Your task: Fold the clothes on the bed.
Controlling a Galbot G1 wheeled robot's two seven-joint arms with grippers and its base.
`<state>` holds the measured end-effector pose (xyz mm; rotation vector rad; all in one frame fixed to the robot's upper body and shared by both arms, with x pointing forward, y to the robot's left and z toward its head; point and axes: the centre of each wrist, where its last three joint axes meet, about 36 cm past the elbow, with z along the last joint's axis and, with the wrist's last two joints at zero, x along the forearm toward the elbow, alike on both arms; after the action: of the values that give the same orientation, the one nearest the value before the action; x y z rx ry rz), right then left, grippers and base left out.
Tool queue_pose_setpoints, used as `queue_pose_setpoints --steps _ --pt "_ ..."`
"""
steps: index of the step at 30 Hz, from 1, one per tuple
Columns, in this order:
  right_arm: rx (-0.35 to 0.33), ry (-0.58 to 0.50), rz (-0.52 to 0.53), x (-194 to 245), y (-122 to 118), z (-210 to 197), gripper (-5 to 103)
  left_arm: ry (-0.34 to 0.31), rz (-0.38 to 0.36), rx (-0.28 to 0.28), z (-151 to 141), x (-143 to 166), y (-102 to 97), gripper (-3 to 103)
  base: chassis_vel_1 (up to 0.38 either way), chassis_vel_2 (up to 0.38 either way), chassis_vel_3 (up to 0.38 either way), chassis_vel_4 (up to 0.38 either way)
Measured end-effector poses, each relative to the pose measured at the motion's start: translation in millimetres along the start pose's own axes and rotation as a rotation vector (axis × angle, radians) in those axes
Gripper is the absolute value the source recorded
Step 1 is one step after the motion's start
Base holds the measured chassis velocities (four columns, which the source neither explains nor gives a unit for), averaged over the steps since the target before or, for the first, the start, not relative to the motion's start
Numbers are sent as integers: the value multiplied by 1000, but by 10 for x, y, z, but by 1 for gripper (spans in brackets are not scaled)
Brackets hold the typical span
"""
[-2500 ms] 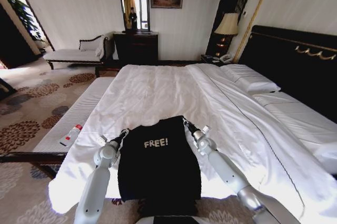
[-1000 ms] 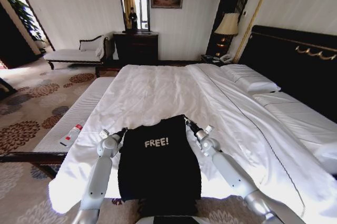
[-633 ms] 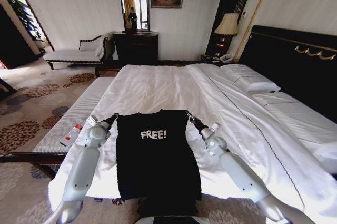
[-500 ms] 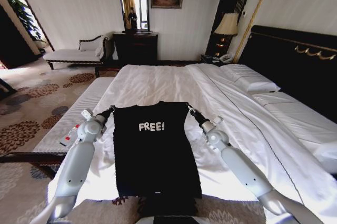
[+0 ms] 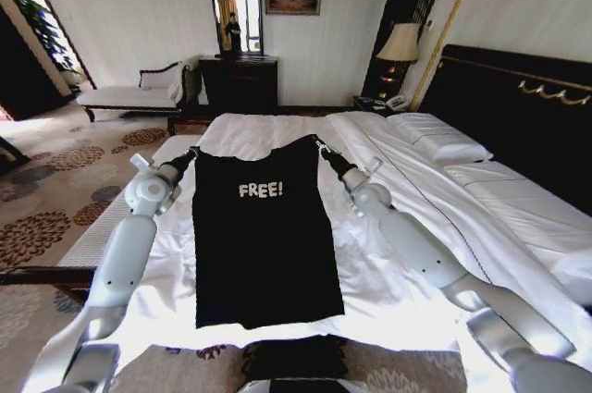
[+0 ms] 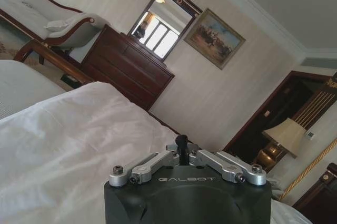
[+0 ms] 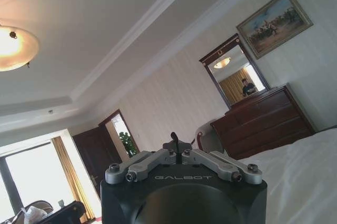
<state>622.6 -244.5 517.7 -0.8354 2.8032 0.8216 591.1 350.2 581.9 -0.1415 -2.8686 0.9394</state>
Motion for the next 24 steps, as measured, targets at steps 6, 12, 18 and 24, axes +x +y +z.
queue_pose_setpoints --steps 6,12,18,24 --pt "-25 28 76 403 -117 202 0 44 37 7 275 177 82 2 0 0 0 0" --pt "-32 37 126 827 -105 254 0 75 41 20 492 540 187 2 0 0 0 0" --pt "-79 115 183 1622 160 584 0 167 -3 20 1040 1304 376 2 0 0 0 0" --pt "-98 185 273 2351 344 898 0 271 -67 22 1561 2112 468 2 0 0 0 0"
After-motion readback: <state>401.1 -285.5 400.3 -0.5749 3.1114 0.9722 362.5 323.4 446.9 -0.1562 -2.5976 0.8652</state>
